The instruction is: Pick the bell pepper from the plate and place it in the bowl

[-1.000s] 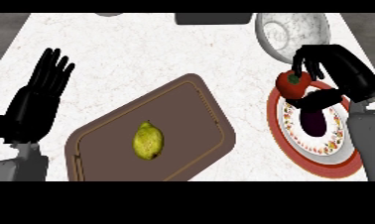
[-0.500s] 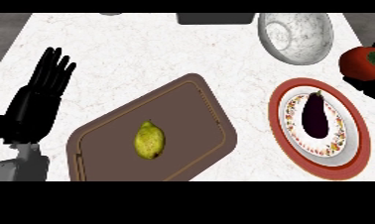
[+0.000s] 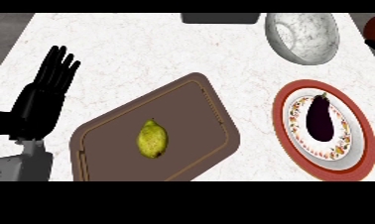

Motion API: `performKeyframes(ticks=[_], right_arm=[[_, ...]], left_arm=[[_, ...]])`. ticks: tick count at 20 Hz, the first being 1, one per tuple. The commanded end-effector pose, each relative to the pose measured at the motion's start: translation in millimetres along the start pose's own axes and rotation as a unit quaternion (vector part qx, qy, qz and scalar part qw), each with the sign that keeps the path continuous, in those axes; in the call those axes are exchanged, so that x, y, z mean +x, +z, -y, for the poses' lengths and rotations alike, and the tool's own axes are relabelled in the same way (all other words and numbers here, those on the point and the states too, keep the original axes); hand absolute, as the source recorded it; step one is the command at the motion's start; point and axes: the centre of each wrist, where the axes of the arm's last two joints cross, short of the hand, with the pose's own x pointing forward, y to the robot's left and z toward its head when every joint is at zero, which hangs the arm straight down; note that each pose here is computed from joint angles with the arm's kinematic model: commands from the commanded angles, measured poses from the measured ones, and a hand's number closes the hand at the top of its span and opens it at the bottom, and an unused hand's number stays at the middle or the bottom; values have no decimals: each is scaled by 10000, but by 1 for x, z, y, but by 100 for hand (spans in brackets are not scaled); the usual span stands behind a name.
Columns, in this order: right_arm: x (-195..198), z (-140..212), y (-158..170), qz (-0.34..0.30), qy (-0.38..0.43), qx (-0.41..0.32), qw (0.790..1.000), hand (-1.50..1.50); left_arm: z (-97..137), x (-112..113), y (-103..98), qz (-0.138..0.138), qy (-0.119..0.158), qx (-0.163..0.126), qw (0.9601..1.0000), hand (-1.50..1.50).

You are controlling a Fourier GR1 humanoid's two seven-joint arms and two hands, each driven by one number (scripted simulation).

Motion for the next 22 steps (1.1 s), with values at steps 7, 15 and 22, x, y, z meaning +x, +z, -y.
performKeyframes(ticks=[7,15,22], right_arm=[[-26,-27,-54,-150,-633,-214,9977,150],[-43,-57,-57,-458,-192,105,9987,150],[-47,-78,-57,-1014,-700,1186,9853,-150]], left_arm=[[30,-8,3,76,97,-157,9998,0],[23,-9,-6,54,118,-371,9992,0],[30,3,-18,146,91,-380,9991,0]])
